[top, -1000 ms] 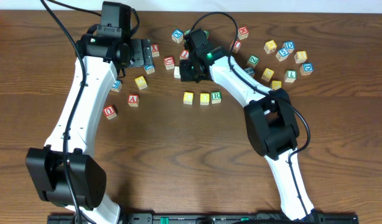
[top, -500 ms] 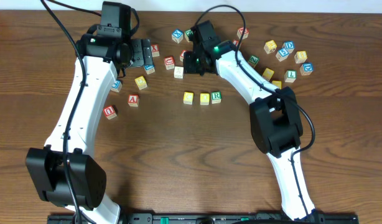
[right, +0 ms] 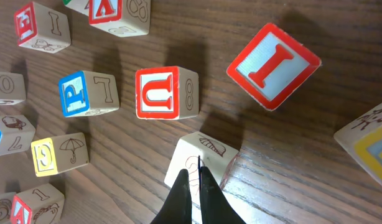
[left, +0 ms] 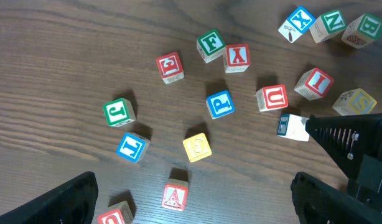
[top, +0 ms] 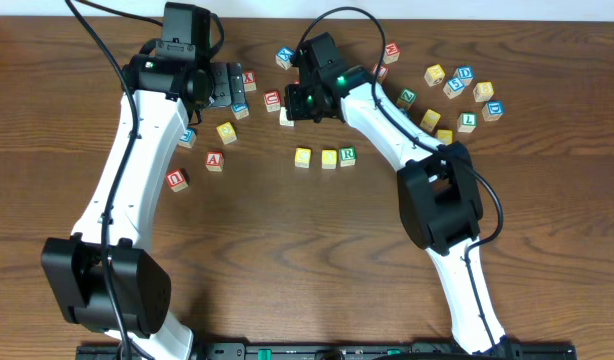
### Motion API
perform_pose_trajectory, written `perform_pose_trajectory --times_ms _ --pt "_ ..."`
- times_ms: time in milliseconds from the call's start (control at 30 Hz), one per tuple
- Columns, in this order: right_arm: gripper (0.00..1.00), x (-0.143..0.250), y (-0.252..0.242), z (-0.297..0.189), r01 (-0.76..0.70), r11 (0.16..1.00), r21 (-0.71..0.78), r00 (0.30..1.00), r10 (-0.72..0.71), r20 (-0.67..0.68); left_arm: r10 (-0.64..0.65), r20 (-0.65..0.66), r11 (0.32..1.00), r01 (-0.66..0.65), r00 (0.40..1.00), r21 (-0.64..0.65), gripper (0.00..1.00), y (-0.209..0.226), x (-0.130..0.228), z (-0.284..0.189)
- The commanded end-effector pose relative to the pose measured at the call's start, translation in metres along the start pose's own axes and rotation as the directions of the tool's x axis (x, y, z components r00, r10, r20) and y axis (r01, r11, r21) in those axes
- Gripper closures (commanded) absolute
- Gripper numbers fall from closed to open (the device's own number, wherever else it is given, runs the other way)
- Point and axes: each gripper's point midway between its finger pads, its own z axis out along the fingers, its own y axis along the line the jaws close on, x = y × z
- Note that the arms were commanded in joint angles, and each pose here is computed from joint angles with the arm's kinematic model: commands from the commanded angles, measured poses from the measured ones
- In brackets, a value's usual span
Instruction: Spell out CORL
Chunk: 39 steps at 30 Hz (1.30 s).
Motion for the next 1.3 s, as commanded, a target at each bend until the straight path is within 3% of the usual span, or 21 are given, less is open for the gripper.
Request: perform_pose_trajectory --times_ms 0,1267 --pt "0.99 0.0096 -0.0031 0.0081 0.017 1.000 0.026 1.000 -0.017 -0.019 0.006 -0.015 1.000 -0.006 1.000 -0.005 0.02 -0.0002 0.0029 0.0060" --pt "0.97 0.0135 -0.0041 0.0163 0.030 0.998 0.054 1.000 -0.030 -0.002 0.006 -0.015 1.000 -0.006 1.000 -0.005 0.02 -0.0002 0.0029 0.0060"
